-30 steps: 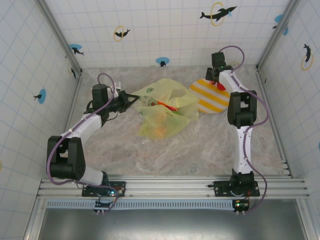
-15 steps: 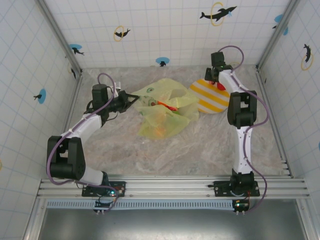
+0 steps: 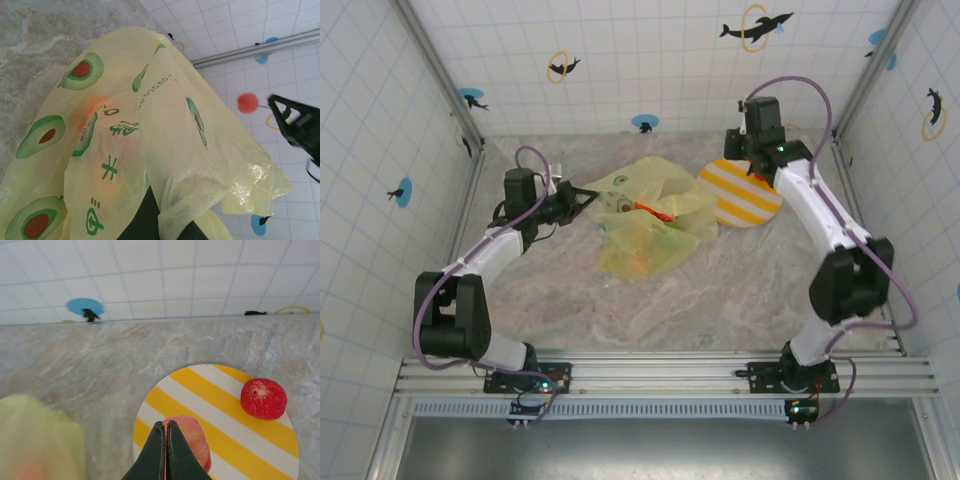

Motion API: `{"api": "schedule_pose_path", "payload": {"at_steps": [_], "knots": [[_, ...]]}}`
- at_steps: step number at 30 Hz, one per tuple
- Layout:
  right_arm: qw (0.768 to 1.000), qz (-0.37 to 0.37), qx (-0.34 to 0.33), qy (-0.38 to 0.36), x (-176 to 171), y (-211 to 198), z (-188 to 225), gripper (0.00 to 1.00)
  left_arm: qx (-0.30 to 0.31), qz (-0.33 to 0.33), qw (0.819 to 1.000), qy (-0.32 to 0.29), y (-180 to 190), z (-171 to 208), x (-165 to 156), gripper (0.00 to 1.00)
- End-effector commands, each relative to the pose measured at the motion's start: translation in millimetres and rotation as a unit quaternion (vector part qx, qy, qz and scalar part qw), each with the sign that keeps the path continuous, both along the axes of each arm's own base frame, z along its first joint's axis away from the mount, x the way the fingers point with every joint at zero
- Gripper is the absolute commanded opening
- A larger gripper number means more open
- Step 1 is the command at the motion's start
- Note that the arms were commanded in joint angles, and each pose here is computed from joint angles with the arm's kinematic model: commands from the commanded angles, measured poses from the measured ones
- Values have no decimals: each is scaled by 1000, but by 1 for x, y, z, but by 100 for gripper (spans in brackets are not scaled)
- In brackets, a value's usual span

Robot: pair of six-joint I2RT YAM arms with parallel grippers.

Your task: Place the fruits into the plastic bag

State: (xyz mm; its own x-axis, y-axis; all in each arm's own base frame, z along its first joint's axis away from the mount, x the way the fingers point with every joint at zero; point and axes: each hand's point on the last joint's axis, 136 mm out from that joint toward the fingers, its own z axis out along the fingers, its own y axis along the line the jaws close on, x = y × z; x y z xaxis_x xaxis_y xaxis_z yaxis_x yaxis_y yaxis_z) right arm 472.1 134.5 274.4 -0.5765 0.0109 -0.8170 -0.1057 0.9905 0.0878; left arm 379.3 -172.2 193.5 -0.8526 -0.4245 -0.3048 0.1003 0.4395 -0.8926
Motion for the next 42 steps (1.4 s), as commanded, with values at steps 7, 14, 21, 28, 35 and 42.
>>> {"api": "schedule_pose_path", "payload": {"at_steps": [7, 14, 21, 28, 35, 42], "knots": [[980, 159, 63, -104, -107, 72, 81, 0, -3, -1, 1000, -19, 1, 10, 0, 0], [936, 320, 104, -102, -153, 171, 92, 0, -2, -3, 1000, -23, 0, 12, 0, 0], [901, 411, 127, -64, -165, 245, 67, 0, -3, -5, 1000, -22, -1, 13, -1, 0], [899, 423, 111, -11, -159, 267, 19, 0, -5, -7, 1000, -24, -2, 14, -2, 0], [918, 392, 51, 18, -146, 252, -25, 0, -6, -7, 1000, -22, -2, 14, -2, 0], [929, 368, 8, 40, -138, 233, -61, 0, -6, -8, 1000, -22, -2, 13, -2, 0]]}}
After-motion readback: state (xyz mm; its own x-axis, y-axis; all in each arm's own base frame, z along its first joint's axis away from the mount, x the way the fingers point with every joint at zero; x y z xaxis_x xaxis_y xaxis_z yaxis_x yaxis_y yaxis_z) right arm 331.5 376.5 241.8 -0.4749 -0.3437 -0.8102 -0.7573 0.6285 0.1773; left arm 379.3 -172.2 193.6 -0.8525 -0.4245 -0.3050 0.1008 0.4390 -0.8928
